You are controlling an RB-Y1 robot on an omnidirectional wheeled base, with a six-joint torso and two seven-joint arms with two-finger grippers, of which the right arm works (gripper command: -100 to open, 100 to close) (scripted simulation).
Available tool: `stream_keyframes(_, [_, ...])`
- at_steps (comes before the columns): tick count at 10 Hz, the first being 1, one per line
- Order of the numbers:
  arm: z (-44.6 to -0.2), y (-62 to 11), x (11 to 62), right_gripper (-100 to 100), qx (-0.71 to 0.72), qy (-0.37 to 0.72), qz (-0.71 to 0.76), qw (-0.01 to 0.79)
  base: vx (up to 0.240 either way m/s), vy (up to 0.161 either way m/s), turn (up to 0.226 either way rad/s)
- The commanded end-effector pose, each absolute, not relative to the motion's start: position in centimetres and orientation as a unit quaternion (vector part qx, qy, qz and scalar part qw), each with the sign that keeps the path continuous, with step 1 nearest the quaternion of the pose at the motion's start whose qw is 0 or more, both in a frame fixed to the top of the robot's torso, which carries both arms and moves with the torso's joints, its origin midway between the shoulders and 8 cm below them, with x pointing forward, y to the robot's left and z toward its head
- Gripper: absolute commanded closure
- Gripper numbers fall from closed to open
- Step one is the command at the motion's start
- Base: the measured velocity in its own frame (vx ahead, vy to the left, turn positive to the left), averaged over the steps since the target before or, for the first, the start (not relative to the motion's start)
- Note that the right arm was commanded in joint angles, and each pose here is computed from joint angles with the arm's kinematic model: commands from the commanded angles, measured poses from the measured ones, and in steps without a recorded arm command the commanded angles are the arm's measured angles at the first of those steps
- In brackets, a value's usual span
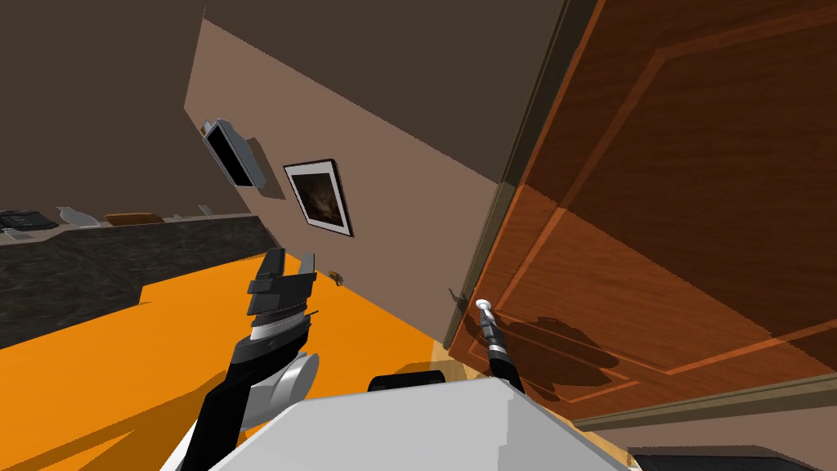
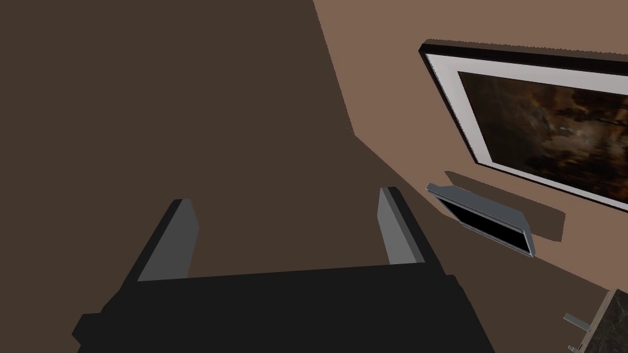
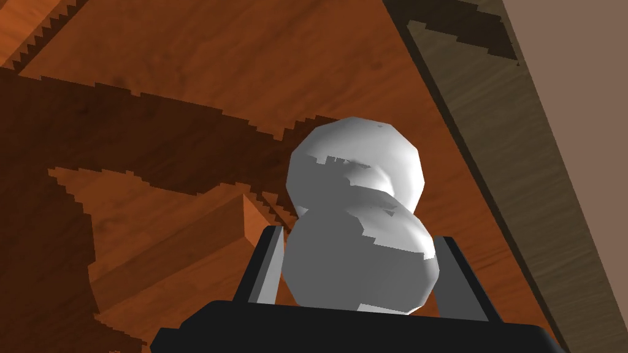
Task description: Pull the door open
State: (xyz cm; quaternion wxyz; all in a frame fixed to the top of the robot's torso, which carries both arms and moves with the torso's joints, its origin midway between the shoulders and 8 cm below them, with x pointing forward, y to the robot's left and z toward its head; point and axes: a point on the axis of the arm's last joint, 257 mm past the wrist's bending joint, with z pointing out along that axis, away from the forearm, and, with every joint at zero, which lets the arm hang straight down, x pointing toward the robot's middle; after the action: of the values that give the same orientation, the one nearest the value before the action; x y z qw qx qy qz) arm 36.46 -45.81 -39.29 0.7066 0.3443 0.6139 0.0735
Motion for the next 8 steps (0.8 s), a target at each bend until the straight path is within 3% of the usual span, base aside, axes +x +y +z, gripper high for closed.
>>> stream_keyframes(1, [-39.26,-46.19,36.10,100,0.361,0.604,0.089,0.705,-0.011,0.000,0.020])
stream_keyframes(8, [-39.21,-46.35,35.47,100,0.409,0.571,0.145,0.697,-0.013,-0.002,0.020])
